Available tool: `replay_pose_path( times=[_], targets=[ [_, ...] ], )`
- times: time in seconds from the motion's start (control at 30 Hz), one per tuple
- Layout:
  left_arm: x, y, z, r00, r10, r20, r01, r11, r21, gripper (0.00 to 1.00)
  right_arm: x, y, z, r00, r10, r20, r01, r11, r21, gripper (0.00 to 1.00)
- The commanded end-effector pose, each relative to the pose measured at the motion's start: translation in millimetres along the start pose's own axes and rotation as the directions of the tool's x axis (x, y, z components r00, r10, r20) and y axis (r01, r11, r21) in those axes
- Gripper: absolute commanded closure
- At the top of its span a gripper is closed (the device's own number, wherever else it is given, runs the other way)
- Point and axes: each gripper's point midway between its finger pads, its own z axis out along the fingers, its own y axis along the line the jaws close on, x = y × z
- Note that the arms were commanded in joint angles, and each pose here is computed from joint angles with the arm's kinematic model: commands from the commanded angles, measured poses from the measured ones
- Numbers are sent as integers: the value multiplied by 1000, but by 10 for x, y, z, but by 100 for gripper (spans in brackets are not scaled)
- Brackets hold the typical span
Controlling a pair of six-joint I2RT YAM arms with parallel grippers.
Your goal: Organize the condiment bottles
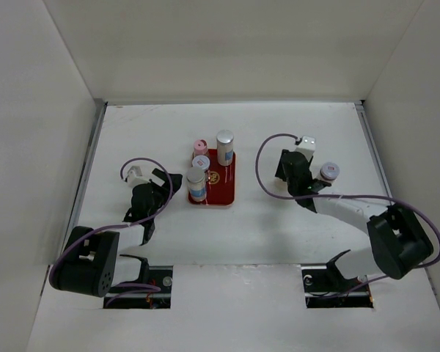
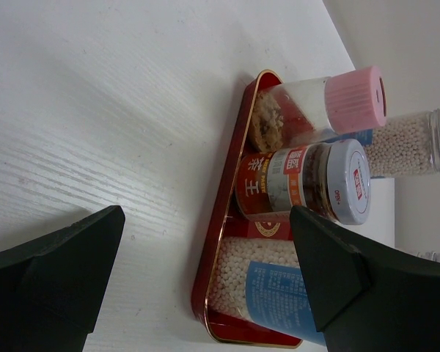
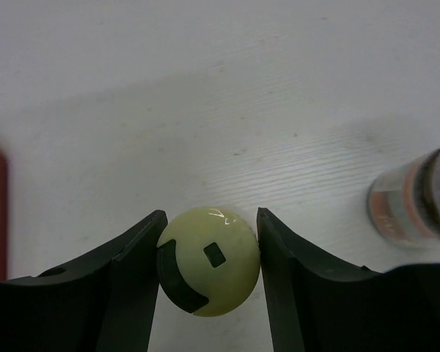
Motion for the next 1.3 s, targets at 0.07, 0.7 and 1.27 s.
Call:
replay_pose_path(
  times=[0.07, 0.7, 1.27],
  targets=[
    [-134, -214, 44, 999, -15, 36, 12, 998, 67, 0, -599, 1108, -370, 989, 46, 143, -4, 959, -285, 56],
    [-169, -199, 27, 999, -18, 48, 15, 998, 66, 0, -119, 2502, -218, 994, -69, 86, 102, 882, -460, 46],
    [-170, -196, 24, 999, -21, 47, 17, 998, 67, 0, -971, 1163, -477, 978, 46, 202, 3, 972, -237, 12]
  ],
)
